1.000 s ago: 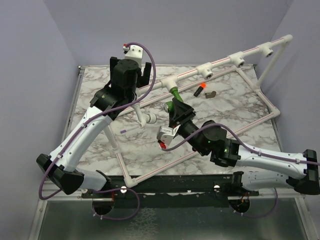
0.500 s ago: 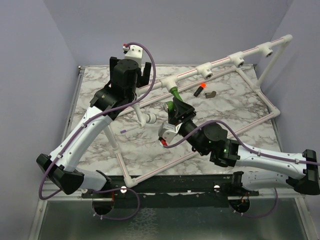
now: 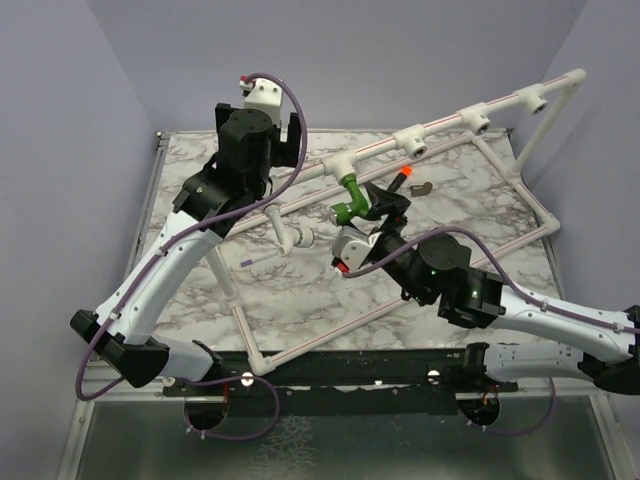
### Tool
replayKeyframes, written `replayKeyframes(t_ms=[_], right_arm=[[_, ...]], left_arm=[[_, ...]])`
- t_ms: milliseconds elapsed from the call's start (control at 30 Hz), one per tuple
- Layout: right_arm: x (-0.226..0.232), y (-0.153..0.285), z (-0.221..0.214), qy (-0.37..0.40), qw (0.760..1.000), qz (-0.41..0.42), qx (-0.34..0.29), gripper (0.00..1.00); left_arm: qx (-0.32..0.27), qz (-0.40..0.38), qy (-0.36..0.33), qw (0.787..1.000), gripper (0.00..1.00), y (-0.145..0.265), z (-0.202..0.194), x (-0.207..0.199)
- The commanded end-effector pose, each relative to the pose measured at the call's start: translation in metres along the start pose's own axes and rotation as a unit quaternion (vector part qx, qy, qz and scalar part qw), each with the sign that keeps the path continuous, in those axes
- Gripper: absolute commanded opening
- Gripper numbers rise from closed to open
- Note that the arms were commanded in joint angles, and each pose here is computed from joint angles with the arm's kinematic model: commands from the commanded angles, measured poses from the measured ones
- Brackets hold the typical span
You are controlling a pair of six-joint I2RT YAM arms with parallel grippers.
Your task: Install the water faucets
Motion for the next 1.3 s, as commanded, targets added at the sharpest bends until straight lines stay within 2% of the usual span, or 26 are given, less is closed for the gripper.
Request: replayKeyframes(t_ms=[0,167,400,800,967,1067,1267], right_arm=[[-0.013,0.022,-0.007,-0.027,0.999,0.033,0.016,0.91],[-0.019,0.044,-0.015,-0.063,0.996,0.050,0.025,1.00],[-0.023,0.070,-0.043,-0.138,0.985,0.001,0.105,1.00],[0.033,0.086,-0.100,-0.275,0.929,-0.085,0.233,1.00],[0.060,0.073,-0.141,-0.335,0.901,-0.093,0.260,1.00],[0.078,0.062,-0.163,-0.362,0.887,-0.089,0.273,1.00],[0.097,0.057,-0.218,-0.363,0.865,-0.151,0.311,1.00]], left_arm=[[-0.028,-0.013,0.026,0.999,0.98,0.011,0.028,-0.004],[-0.057,-0.036,0.043,0.997,0.98,0.020,0.053,-0.007],[-0.075,-0.093,0.050,0.992,0.98,0.034,0.071,-0.016],[-0.076,-0.256,0.067,0.961,0.98,0.082,0.076,-0.034],[-0.067,-0.274,0.073,0.957,0.98,0.094,0.066,-0.031],[-0.062,-0.259,0.071,0.961,0.98,0.094,0.056,-0.024],[-0.066,-0.267,0.084,0.958,0.98,0.111,0.052,-0.015]])
Point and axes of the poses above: each gripper's point midway between its finger pads, its own y axis back along the fingers, its own x axis along the line the jaws close on, z = x × y, the point moved 5 cm from there along y, back along the fingers, and after that the axes turned 9 degrees about y, right-handed, at the moved point
